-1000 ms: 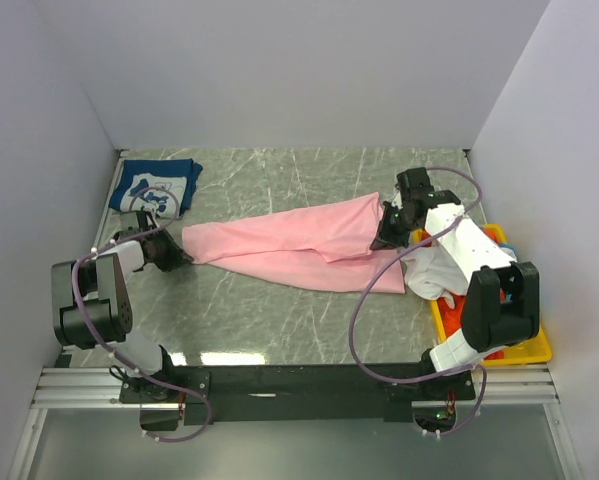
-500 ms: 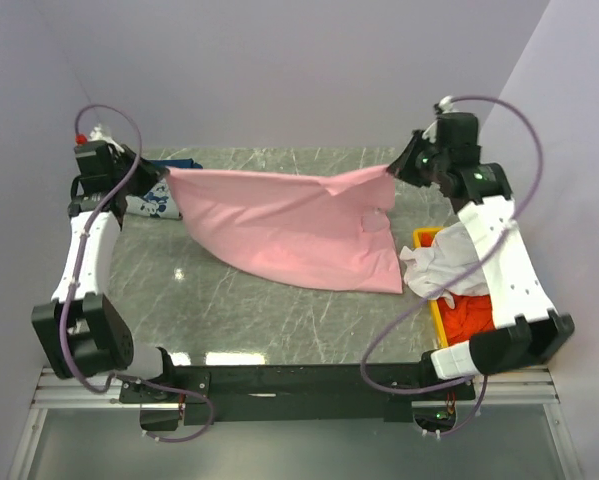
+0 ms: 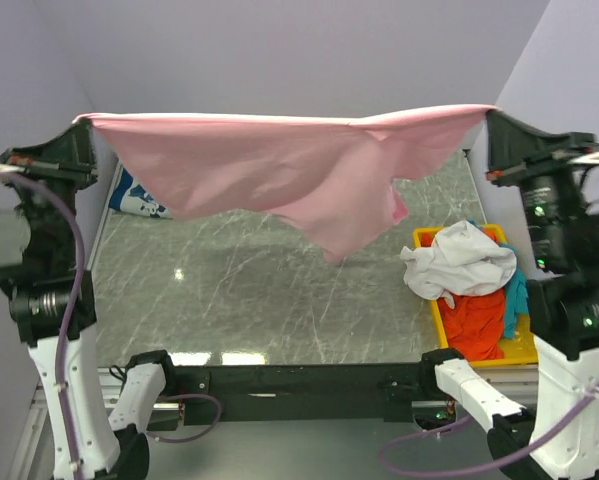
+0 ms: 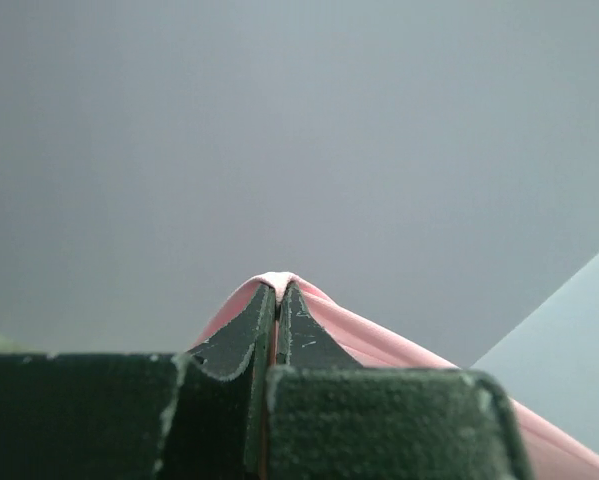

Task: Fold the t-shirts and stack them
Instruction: Flatten the tshirt out

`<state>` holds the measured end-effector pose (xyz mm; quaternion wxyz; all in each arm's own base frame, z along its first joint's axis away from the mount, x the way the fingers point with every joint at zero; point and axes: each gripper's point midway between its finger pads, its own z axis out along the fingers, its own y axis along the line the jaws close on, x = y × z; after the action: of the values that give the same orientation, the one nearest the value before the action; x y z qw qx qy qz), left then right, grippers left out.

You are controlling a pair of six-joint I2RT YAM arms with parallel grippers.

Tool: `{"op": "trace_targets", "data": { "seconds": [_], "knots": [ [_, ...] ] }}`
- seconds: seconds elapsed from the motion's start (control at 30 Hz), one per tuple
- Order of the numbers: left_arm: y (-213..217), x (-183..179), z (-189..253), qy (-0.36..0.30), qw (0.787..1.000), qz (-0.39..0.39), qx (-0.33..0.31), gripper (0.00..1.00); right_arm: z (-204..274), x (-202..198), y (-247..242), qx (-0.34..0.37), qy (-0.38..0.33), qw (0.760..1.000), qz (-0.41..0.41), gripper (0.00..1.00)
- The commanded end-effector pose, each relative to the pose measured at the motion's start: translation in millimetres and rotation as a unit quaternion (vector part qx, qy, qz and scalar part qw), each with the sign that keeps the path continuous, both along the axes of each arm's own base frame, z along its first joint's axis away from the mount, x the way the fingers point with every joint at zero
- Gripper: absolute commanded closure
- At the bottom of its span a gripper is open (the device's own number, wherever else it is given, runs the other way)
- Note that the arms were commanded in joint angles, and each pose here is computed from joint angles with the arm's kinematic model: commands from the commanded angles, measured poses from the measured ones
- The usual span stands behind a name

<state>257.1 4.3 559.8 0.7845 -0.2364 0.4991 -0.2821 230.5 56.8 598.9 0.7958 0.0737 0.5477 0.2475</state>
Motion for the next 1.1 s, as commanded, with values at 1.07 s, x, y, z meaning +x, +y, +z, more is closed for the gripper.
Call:
{"op": "trace_targets", "data": {
  "seconds": [1.07],
  "knots": [
    [-2,71,36,-0.056,0.997,-0.046,0.01,1.0,37,84,16,-0.022,-0.044,0.999,0.0,1.0]
  ]
}}
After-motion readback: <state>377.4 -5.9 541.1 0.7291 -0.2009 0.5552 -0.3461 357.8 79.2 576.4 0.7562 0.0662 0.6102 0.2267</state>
